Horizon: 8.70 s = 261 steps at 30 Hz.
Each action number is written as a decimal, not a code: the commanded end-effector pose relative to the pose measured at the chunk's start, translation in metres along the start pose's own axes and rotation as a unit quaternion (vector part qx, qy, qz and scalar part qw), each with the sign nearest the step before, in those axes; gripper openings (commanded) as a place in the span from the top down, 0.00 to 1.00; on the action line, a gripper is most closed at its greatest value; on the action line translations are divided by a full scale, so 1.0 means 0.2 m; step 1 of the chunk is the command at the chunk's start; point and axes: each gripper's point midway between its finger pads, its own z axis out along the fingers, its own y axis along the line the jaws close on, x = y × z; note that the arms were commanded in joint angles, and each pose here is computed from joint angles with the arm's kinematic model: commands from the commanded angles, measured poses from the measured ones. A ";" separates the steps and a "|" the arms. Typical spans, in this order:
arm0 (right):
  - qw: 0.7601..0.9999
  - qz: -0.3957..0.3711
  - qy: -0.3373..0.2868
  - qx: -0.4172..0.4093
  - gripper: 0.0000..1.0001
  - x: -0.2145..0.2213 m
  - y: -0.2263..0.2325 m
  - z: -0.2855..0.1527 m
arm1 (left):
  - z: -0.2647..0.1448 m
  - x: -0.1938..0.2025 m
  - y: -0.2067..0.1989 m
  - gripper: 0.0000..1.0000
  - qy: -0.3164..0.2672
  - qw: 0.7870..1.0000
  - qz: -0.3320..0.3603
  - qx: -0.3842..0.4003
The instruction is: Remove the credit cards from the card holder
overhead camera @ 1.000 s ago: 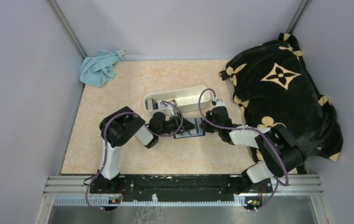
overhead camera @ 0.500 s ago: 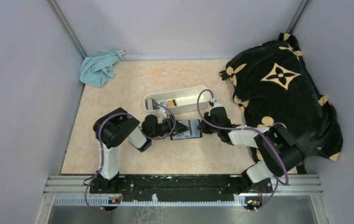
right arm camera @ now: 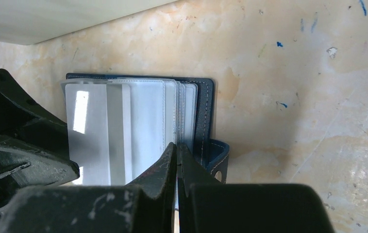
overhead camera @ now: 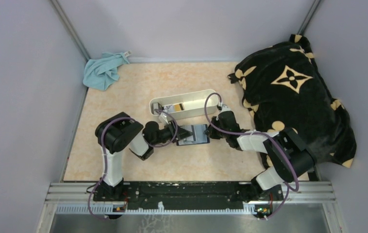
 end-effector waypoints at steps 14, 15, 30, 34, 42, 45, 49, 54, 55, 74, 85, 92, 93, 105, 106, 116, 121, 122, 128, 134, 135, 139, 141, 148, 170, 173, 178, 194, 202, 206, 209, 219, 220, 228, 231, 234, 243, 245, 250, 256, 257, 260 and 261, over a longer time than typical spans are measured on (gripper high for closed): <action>0.995 -0.001 0.085 0.048 1.00 0.22 -0.14 0.01 | -0.15 0.01 0.06 0.99 -0.004 1.000 -0.018 -0.024; 0.995 -0.002 0.085 0.049 1.00 0.22 -0.14 0.01 | -0.15 0.01 0.06 0.99 -0.003 1.000 -0.015 -0.027; 0.998 -0.014 0.061 0.019 1.00 0.12 -0.06 -0.02 | -0.28 -0.07 -0.05 1.00 -0.018 0.997 0.050 -0.062; 0.999 -0.021 0.047 0.015 1.00 0.07 -0.03 -0.06 | -0.27 -0.21 -0.08 1.00 -0.043 0.989 0.082 -0.111; 0.999 -0.025 0.043 0.012 1.00 0.06 -0.02 -0.09 | -0.33 -0.69 -0.19 1.00 -0.122 0.952 0.113 -0.258; 0.999 -0.026 0.045 0.013 1.00 0.07 -0.03 -0.09 | -0.37 -0.83 -0.15 1.00 -0.130 0.922 0.114 -0.346; 0.998 -0.028 0.048 0.020 1.00 0.09 -0.05 -0.09 | -0.41 -0.97 -0.11 1.00 -0.125 0.903 0.094 -0.401; 0.998 -0.027 0.050 0.026 1.00 0.11 -0.07 -0.08 | -0.46 -1.01 -0.05 1.00 -0.120 0.884 0.092 -0.443; 0.998 -0.027 0.051 0.026 1.00 0.11 -0.08 -0.07 | -0.47 -1.01 -0.04 1.00 -0.115 0.880 0.090 -0.451; 0.998 -0.028 0.059 0.026 1.00 0.13 -0.09 -0.05 | -0.40 -0.96 0.10 1.00 -0.073 0.875 0.082 -0.471; 0.997 -0.029 0.062 0.032 1.00 0.14 -0.11 -0.04 | -0.37 -0.97 0.20 1.00 -0.081 0.870 0.098 -0.477; 0.997 -0.028 0.064 0.034 1.00 0.14 -0.11 -0.03 | -0.38 -0.97 0.27 1.00 -0.076 0.859 0.105 -0.496; 0.997 -0.028 0.064 0.034 1.00 0.14 -0.11 -0.03 | -0.39 -0.97 0.28 1.00 -0.076 0.857 0.105 -0.498; 0.997 -0.028 0.069 0.033 1.00 0.14 -0.11 -0.02 | -0.39 -0.96 0.32 0.86 -0.072 0.856 0.104 -0.501; 0.997 -0.029 0.069 0.033 1.00 0.14 -0.11 -0.01 | -0.39 -0.96 0.32 0.85 -0.071 0.857 0.105 -0.500; 0.997 -0.028 0.069 0.029 1.00 0.14 -0.10 -0.01 | -0.43 -1.02 0.26 0.78 -0.089 0.850 0.118 -0.506; 0.997 -0.028 0.066 0.029 1.00 0.12 -0.10 -0.02 | -0.51 -1.09 0.14 0.76 -0.126 0.844 0.126 -0.507; 0.997 -0.030 0.064 0.027 1.00 0.12 -0.09 -0.02 | -0.53 -1.11 0.09 0.74 -0.142 0.844 0.130 -0.501; 0.997 -0.035 0.060 0.026 1.00 0.09 -0.08 -0.03 | -0.52 -1.12 -0.19 0.62 -0.183 0.877 0.154 -0.417; 0.998 -0.034 0.055 0.017 1.00 0.07 -0.05 -0.03 | -0.25 -0.82 -0.46 0.74 -0.139 0.935 0.187 -0.268; 0.998 -0.034 0.055 0.017 1.00 0.07 -0.05 -0.03 | -0.20 -0.76 -0.46 0.83 -0.122 0.940 0.190 -0.258; 0.998 -0.033 0.056 0.016 1.00 0.07 -0.05 -0.04 | -0.02 -0.53 -0.45 1.00 -0.050 0.958 0.182 -0.214; 0.998 -0.032 0.055 0.019 1.00 0.08 -0.05 -0.06 | 0.03 -0.44 -0.42 1.00 -0.023 0.968 0.159 -0.192; 0.998 -0.033 0.052 0.023 1.00 0.08 -0.07 -0.09 | 0.08 -0.20 -0.16 1.00 0.055 0.967 0.129 -0.213; 0.998 -0.045 0.026 0.034 1.00 -0.01 -0.05 -0.13 | -0.16 0.05 0.20 1.00 0.105 0.940 0.104 -0.307; 0.998 -0.053 0.016 0.038 1.00 -0.04 -0.04 -0.16 | -0.15 0.05 0.21 1.00 0.105 0.940 0.101 -0.309; 0.998 -0.060 0.007 0.032 0.87 -0.08 -0.01 -0.19 | -0.15 0.06 0.21 1.00 0.105 0.940 0.100 -0.310; 0.997 -0.072 0.019 0.001 1.00 -0.07 0.11 -0.14 | -0.14 0.08 0.21 1.00 0.108 0.940 0.096 -0.308; 0.997 -0.073 0.031 -0.003 1.00 -0.04 0.12 -0.09 | -0.14 0.09 0.21 1.00 0.109 0.941 0.097 -0.306; 0.997 -0.075 0.036 -0.008 1.00 -0.03 0.14 -0.07 | -0.14 0.10 0.23 1.00 0.112 0.939 0.094 -0.310; 0.996 -0.078 0.035 -0.012 1.00 -0.03 0.16 -0.07 | -0.13 0.11 0.23 1.00 0.114 0.940 0.092 -0.308; 0.996 -0.084 0.034 -0.011 1.00 -0.05 0.19 -0.07 | -0.13 0.13 0.24 1.00 0.118 0.939 0.091 -0.309; 0.996 -0.084 0.033 -0.007 1.00 -0.05 0.19 -0.07 | -0.13 0.13 0.24 1.00 0.119 0.939 0.090 -0.308; 0.996 -0.088 0.027 -0.003 1.00 -0.07 0.19 -0.09 | -0.12 0.14 0.25 1.00 0.122 0.940 0.090 -0.307; 0.995 -0.092 0.025 0.003 1.00 -0.08 0.18 -0.09 | -0.12 0.14 0.25 1.00 0.123 0.940 0.088 -0.305; 0.995 -0.093 0.026 0.009 1.00 -0.08 0.17 -0.09 | -0.12 0.15 0.25 1.00 0.125 0.940 0.088 -0.306; 0.995 -0.093 0.026 0.022 1.00 -0.07 0.13 -0.09 | -0.12 0.15 0.25 1.00 0.126 0.940 0.088 -0.305; 0.995 -0.094 0.025 0.021 1.00 -0.07 0.14 -0.09 | -0.11 0.15 0.25 1.00 0.127 0.940 0.089 -0.304; 0.995 -0.096 0.025 0.017 1.00 -0.08 0.15 -0.07 | -0.10 0.15 0.25 1.00 0.129 0.940 0.088 -0.304; 0.995 -0.095 0.030 0.013 1.00 -0.06 0.15 -0.06 | -0.11 0.16 0.27 1.00 0.131 0.939 0.086 -0.307; 0.995 -0.095 0.029 0.015 1.00 -0.06 0.15 -0.06 | -0.10 0.16 0.26 1.00 0.131 0.939 0.086 -0.306; 0.995 -0.095 0.025 0.026 1.00 -0.08 0.13 -0.06 | -0.10 0.16 0.26 1.00 0.133 0.939 0.086 -0.305; 0.995 -0.096 0.023 0.031 1.00 -0.08 0.12 -0.06 | -0.10 0.16 0.26 1.00 0.134 0.939 0.086 -0.305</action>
